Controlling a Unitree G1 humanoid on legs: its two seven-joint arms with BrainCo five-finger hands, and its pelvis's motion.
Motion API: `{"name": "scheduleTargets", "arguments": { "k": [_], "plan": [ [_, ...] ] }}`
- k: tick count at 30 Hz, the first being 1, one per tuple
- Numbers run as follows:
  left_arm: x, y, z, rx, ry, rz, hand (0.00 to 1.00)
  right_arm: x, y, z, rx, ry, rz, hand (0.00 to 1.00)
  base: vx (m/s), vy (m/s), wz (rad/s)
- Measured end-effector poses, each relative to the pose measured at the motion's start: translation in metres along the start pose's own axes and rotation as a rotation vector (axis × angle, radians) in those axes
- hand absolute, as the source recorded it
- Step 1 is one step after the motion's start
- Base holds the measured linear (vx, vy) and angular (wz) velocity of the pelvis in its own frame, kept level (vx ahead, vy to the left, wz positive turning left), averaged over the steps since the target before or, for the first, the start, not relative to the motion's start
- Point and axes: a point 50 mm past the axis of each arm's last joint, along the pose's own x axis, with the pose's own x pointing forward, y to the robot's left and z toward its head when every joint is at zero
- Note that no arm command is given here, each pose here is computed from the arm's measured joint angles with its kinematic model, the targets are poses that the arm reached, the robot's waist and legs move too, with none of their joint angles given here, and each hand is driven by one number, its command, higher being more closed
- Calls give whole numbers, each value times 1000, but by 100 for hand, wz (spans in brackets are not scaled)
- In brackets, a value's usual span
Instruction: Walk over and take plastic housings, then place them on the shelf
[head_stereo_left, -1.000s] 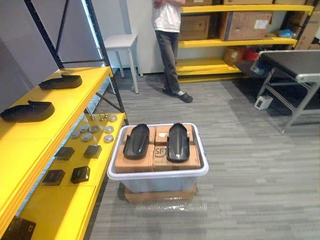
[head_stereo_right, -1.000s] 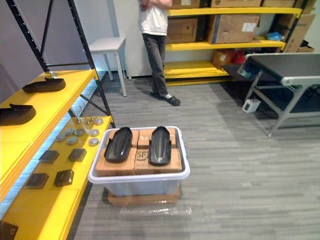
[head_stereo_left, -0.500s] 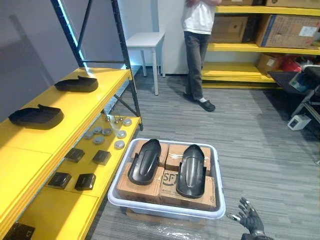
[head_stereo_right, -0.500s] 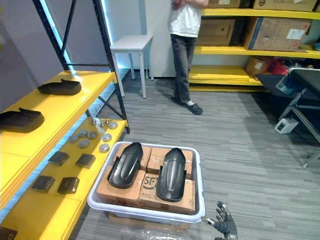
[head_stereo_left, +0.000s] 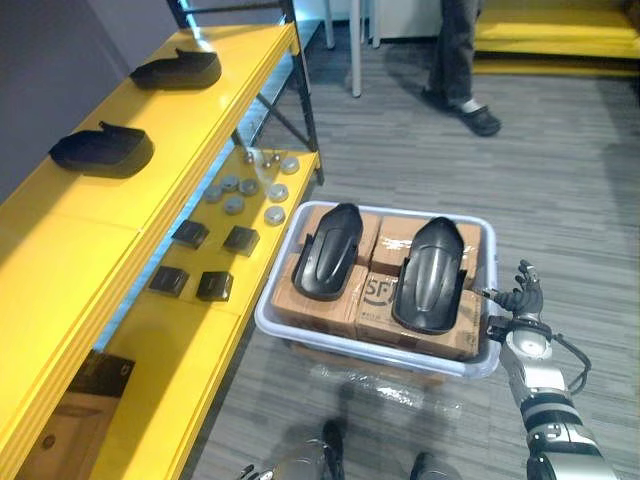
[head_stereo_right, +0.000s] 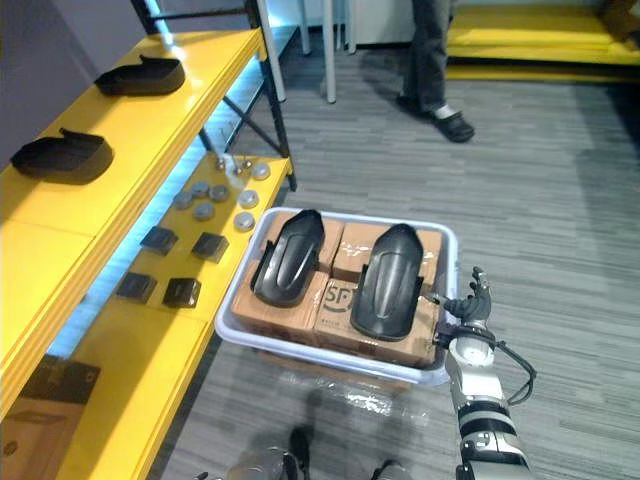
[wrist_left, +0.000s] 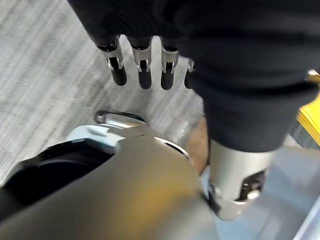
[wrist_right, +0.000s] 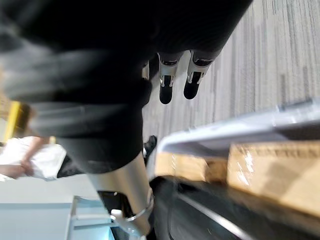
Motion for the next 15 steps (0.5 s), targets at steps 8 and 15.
{"name": "scheduleTargets", "arguments": {
  "k": [8, 15],
  "plan": [
    [11, -12, 25, -1, -66, -43, 0, 21, 14, 34, -100, 42, 39, 0, -58, -58, 13],
    [25, -42, 63, -36, -176, -130, 0, 39, 5, 77, -190, 47, -116, 100, -80, -15, 22]
  ]
}}
